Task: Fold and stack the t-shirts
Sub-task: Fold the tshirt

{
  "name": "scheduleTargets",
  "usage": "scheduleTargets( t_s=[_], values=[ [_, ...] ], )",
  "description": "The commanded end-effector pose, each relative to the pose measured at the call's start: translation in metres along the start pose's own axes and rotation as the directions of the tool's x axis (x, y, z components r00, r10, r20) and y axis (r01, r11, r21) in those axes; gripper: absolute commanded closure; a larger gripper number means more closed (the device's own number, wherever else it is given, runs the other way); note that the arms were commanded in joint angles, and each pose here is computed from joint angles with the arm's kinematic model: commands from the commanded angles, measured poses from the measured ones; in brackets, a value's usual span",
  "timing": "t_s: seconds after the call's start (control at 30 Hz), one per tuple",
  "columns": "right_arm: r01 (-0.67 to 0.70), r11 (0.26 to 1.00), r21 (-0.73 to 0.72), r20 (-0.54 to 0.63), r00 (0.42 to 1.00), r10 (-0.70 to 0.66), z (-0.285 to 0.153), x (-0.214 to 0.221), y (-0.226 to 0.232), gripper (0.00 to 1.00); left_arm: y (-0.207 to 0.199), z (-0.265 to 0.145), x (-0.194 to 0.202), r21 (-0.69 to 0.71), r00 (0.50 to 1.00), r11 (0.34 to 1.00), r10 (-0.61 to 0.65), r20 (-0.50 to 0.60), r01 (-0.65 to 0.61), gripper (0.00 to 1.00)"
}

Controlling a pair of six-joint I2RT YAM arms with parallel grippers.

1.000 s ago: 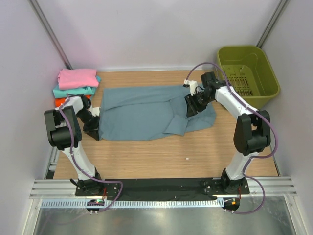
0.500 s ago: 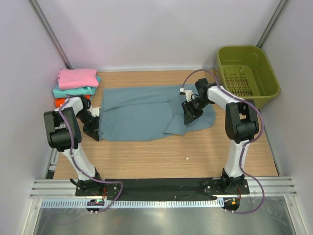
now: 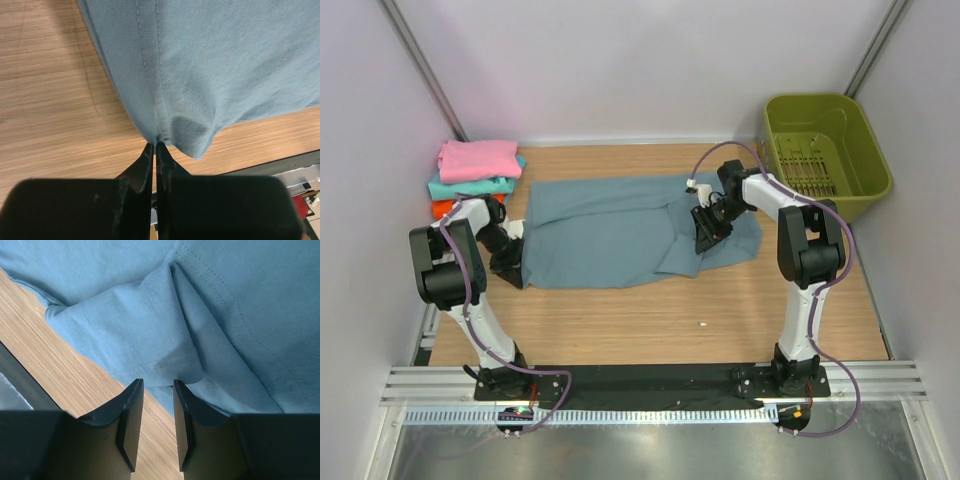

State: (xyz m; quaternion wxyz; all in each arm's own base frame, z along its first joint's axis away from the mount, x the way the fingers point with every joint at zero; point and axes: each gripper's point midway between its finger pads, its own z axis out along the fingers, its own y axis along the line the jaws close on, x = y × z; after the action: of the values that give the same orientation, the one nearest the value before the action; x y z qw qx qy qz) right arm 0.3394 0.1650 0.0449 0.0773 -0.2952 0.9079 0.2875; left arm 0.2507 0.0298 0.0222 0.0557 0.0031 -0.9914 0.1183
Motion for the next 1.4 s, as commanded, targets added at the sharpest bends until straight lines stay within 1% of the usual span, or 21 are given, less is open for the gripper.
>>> scheduleTargets(
  t_s=[0.0, 0.07, 0.17, 0.23, 0.37, 0.53, 0.67, 0.8, 0.87, 0.97, 1.0, 1.1, 1.2, 1.37],
  values=[
    [0.03, 1.0, 0.001, 0.03, 0.999, -0.03, -0.005, -0.013, 0.0, 0.63, -0.004, -0.014, -0.004, 0.004, 0.999, 1.0, -0.006, 0.044, 0.006, 1.0],
    [0.048, 0.998, 0.033, 0.033, 0.998, -0.049, -0.01, -0.013, -0.002, 0.65, -0.004, -0.016, -0.004, 0.004, 0.999, 1.0, -0.006, 0.044, 0.006, 1.0],
    [0.064, 0.995, 0.076, 0.027, 0.997, -0.067, -0.015, -0.012, -0.008, 0.64, -0.003, -0.016, -0.005, 0.002, 0.999, 1.0, -0.002, 0.045, 0.002, 1.0],
    [0.06, 0.995, 0.081, 0.013, 0.998, -0.061, -0.014, -0.009, -0.01, 0.64, -0.003, -0.016, -0.006, 0.004, 0.999, 1.0, -0.004, 0.046, 0.004, 1.0],
    [0.031, 0.997, 0.075, -0.013, 0.999, -0.03, -0.007, 0.0, -0.015, 0.64, -0.004, -0.016, -0.007, 0.008, 0.999, 1.0, -0.008, 0.048, 0.008, 1.0],
    [0.007, 0.999, 0.046, 0.008, 1.0, -0.008, 0.0, -0.006, -0.015, 0.64, -0.004, -0.016, -0.004, 0.005, 0.999, 1.0, -0.005, 0.041, 0.005, 1.0],
    [0.01, 1.0, 0.027, 0.01, 1.0, -0.01, 0.004, -0.011, -0.015, 0.67, -0.003, -0.016, -0.005, 0.003, 0.999, 1.0, -0.005, 0.042, 0.004, 1.0],
    [0.026, 1.0, -0.004, 0.024, 0.999, -0.026, 0.003, -0.017, -0.011, 0.67, -0.003, -0.015, -0.005, 0.004, 0.999, 1.0, -0.006, 0.043, 0.006, 1.0],
    [0.05, 0.998, -0.039, 0.043, 0.998, -0.048, 0.0, -0.022, -0.003, 0.69, -0.003, -0.014, -0.005, 0.005, 0.999, 1.0, -0.009, 0.042, 0.009, 1.0],
    [0.063, 0.996, -0.062, 0.077, 0.995, -0.058, -0.006, -0.031, 0.005, 0.79, -0.004, -0.014, -0.005, 0.008, 0.999, 1.0, -0.013, 0.042, 0.012, 1.0],
    [0.069, 0.995, -0.067, 0.088, 0.994, -0.063, -0.009, -0.036, 0.008, 0.85, -0.003, -0.014, -0.004, 0.004, 0.999, 1.0, -0.011, 0.041, 0.011, 1.0],
    [0.074, 0.993, -0.088, 0.12, 0.991, -0.064, -0.014, -0.05, 0.018, 0.9, -0.004, -0.014, -0.005, 0.006, 0.999, 1.0, -0.011, 0.043, 0.01, 1.0],
    [0.089, 0.991, -0.099, 0.145, 0.987, -0.074, -0.014, -0.065, 0.027, 0.9, -0.004, -0.014, -0.005, 0.008, 0.999, 1.0, -0.016, 0.042, 0.015, 1.0],
    [0.158, 0.98, -0.121, 0.152, 0.979, -0.139, 0.005, -0.086, 0.058, 0.91, -0.003, -0.014, -0.006, 0.005, 0.999, 1.0, -0.014, 0.04, 0.014, 1.0]
  ],
)
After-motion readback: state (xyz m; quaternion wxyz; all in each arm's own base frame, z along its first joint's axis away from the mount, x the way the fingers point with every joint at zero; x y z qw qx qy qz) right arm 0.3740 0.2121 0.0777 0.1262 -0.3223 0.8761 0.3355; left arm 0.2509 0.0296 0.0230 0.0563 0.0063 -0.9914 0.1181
